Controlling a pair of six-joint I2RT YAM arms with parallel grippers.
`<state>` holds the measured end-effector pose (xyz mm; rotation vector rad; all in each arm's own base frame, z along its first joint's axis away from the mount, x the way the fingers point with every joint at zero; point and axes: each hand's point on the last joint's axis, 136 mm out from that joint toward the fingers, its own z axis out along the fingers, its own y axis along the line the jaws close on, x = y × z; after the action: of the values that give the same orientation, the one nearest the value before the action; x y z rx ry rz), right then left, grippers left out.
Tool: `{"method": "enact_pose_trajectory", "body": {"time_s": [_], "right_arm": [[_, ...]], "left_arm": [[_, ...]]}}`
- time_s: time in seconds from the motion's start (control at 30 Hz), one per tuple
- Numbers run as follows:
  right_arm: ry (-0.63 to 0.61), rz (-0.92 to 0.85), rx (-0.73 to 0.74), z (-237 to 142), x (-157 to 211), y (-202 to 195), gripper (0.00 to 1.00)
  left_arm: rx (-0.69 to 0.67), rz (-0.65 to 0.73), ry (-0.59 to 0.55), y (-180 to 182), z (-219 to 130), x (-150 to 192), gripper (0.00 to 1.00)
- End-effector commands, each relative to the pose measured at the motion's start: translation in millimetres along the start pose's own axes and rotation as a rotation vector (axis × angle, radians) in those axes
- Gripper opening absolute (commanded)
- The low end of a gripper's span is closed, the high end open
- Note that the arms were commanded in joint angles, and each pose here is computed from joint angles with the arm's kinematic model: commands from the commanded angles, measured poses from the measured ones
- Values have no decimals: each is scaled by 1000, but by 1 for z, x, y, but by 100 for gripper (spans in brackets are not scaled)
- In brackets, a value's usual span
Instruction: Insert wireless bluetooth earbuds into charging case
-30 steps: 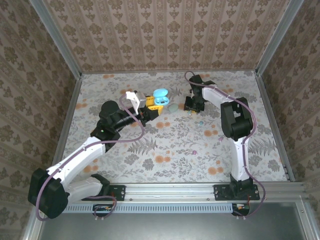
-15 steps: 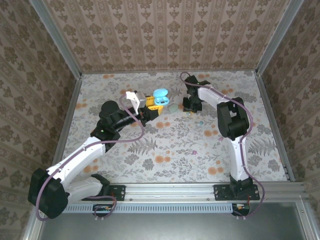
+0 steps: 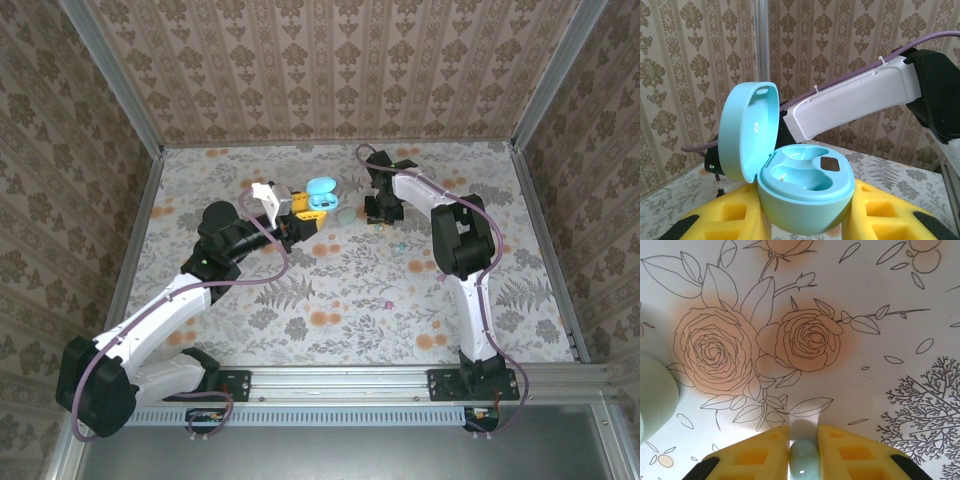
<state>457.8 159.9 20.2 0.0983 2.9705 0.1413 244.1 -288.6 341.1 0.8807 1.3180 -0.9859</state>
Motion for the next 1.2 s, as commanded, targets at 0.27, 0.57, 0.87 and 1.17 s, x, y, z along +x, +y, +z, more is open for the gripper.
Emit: {"method": "enact_pose_trajectory", "body": {"time_s": [0.27,0.57,0.87,1.17], "right_arm": [[76,-51,78,9,14,-8,25],[85,-74,109,7,16,-9,22],[-11,-24,-71,-38,7,17,20],[-172,146,-847,-173,11,79,20]], "left_arm": [[-4,40,-41,-4,-5,-16,31],[-3,39,-41,-5,-5,-16,31],[-17,36,-34,-3,-6,-13,31],[-48,24,-25,6,-5,-7,31]]}}
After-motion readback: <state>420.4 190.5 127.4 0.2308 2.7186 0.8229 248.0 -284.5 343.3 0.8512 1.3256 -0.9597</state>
